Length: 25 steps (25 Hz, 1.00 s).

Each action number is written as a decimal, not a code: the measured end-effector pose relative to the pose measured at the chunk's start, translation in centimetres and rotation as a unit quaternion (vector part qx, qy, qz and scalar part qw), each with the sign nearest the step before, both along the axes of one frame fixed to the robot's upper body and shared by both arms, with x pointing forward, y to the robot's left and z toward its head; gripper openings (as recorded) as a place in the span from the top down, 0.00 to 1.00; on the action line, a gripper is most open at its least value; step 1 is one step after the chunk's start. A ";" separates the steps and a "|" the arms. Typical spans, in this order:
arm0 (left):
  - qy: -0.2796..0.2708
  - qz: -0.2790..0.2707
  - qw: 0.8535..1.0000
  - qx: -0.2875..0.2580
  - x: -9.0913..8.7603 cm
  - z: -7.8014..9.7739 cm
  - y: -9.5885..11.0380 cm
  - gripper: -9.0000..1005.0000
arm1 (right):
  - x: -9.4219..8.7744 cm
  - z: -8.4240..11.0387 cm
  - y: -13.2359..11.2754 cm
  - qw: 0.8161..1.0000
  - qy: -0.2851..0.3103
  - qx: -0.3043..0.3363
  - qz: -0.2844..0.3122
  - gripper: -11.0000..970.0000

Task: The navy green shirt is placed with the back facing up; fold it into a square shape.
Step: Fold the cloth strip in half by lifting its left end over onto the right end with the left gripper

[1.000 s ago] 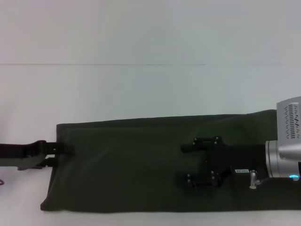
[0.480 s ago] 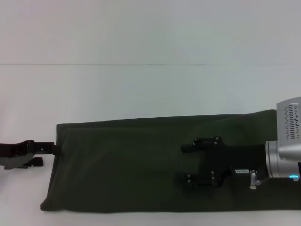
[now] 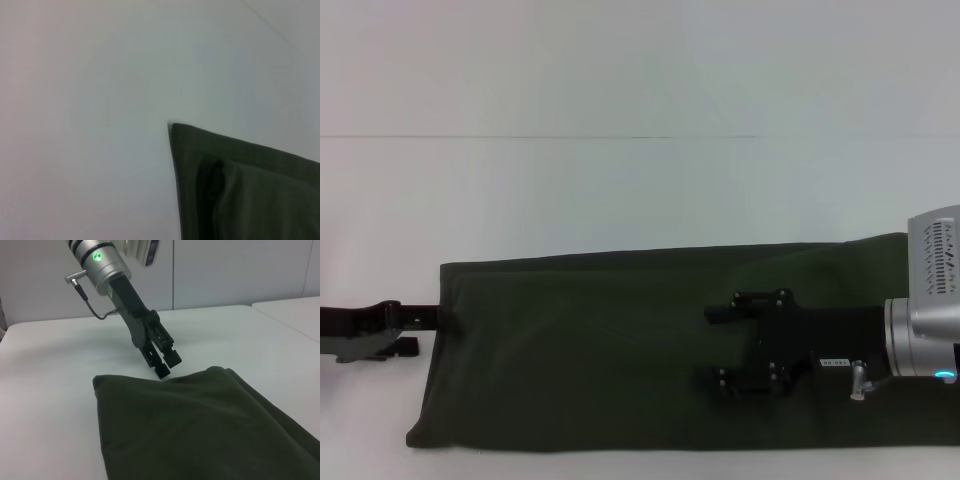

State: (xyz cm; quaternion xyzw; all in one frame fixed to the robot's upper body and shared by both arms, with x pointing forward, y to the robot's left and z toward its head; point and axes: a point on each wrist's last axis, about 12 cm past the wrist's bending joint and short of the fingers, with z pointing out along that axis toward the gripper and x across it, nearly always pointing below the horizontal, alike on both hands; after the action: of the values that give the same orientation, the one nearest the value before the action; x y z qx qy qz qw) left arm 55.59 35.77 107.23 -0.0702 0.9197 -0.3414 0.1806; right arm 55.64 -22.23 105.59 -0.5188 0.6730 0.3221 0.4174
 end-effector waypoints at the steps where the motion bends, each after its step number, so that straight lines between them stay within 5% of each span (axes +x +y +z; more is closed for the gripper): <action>1: 0.001 -0.001 1.000 -0.001 0.0 0.0 -0.1 0.18 | 0.0 0.0 0.0 1.000 0.000 0.000 0.000 0.22; 25: 0.008 -0.018 1.000 -0.010 0.0 -0.6 -1.9 0.18 | 0.1 -0.1 0.1 1.000 0.001 -0.002 -0.003 0.22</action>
State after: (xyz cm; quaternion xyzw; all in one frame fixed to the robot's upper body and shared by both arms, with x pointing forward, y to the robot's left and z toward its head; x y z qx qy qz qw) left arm 55.62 33.86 106.65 -0.0582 0.9187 -0.3533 0.1667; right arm 55.71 -22.15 105.49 -0.5174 0.6757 0.3200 0.4162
